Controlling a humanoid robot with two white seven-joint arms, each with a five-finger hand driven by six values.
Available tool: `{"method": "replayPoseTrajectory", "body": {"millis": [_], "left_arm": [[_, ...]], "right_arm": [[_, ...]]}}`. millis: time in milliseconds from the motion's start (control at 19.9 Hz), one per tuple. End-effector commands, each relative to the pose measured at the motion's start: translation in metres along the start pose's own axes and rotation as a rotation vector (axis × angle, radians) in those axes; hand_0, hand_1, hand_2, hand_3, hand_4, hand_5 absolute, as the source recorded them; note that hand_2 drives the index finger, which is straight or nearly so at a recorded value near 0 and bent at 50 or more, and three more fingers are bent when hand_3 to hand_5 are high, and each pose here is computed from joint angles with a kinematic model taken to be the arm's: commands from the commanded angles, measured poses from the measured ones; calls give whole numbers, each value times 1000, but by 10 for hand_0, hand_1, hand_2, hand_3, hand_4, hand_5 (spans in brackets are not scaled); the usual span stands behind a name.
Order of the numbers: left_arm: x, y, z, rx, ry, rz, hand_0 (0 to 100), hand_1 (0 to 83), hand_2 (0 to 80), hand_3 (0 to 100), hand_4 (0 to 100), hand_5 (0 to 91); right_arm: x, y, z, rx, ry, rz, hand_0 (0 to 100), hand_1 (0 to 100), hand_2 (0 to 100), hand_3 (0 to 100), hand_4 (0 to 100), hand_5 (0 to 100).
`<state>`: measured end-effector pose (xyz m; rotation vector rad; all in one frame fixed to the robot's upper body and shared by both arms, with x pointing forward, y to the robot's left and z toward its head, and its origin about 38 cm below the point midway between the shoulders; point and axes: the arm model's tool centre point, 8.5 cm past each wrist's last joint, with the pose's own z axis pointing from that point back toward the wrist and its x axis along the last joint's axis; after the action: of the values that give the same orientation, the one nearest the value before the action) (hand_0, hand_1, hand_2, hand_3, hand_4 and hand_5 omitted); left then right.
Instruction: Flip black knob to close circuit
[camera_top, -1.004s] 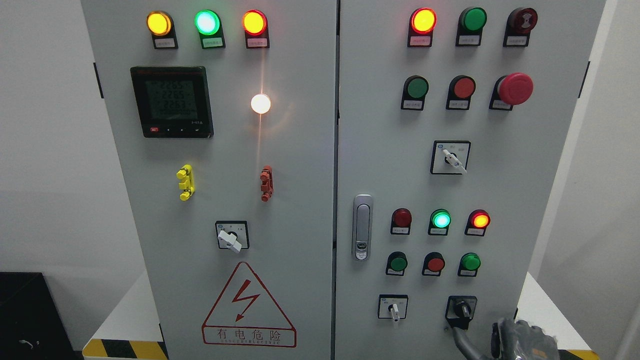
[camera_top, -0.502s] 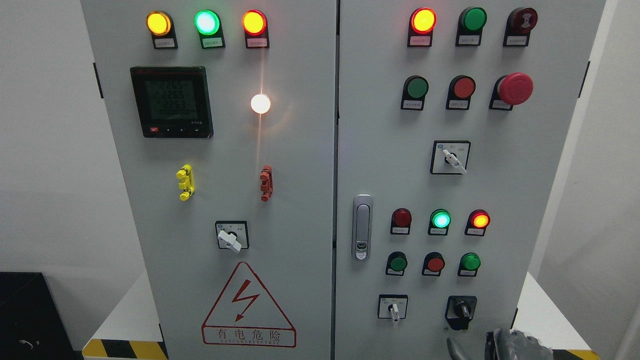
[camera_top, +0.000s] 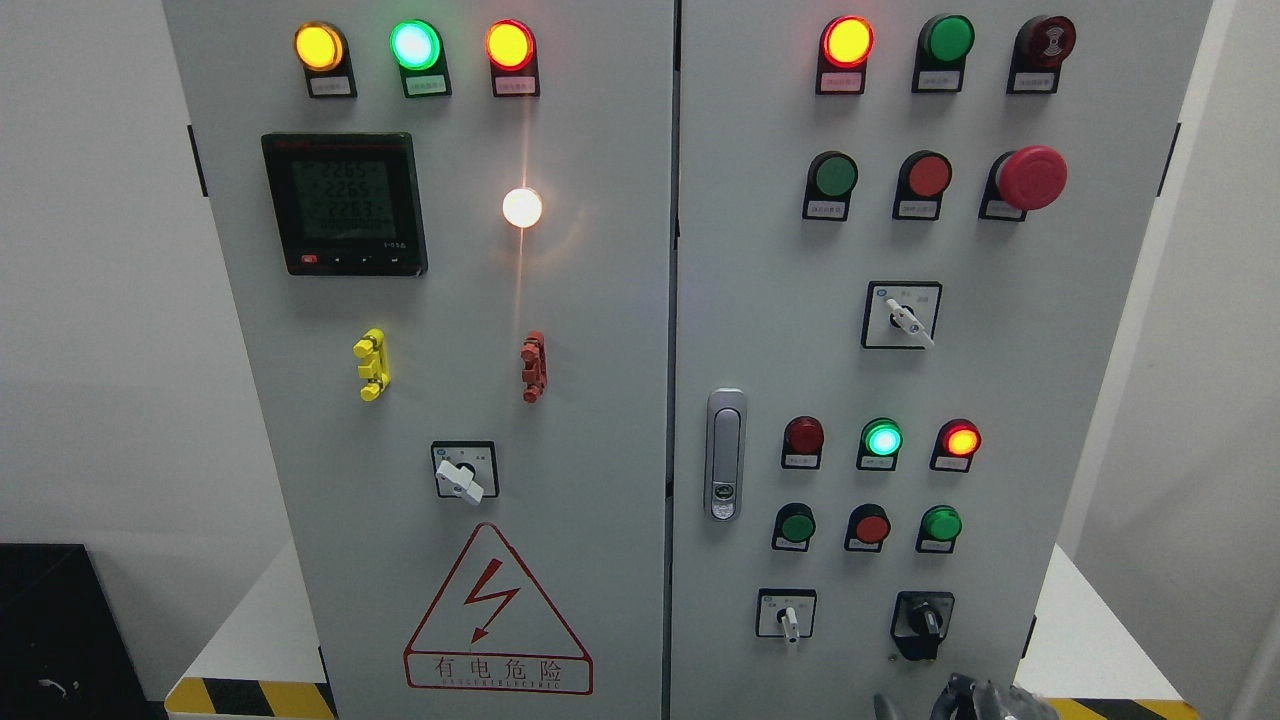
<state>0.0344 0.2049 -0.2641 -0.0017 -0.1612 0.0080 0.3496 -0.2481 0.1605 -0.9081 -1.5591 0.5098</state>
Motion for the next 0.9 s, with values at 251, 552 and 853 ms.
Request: {"method": "replayPoseTrajectory", "body": {"millis": [251,552,853], "left_arm": [[-4,0,0,1,7,2,120,556,0,0,0,0],[-4,0,0,1,7,0,120,556,0,0,0,0],[-4,0,0,1,7,0,120,556,0,0,0,0]], "right_arm": [[3,-5,58,63,-8,-582,0,46,227,387,377,376],[2,-6,67,69,-25,-775,0,0,86,241,188,163],[6,3,86,90,-66,-851,0,0,5,119,75,47]]}}
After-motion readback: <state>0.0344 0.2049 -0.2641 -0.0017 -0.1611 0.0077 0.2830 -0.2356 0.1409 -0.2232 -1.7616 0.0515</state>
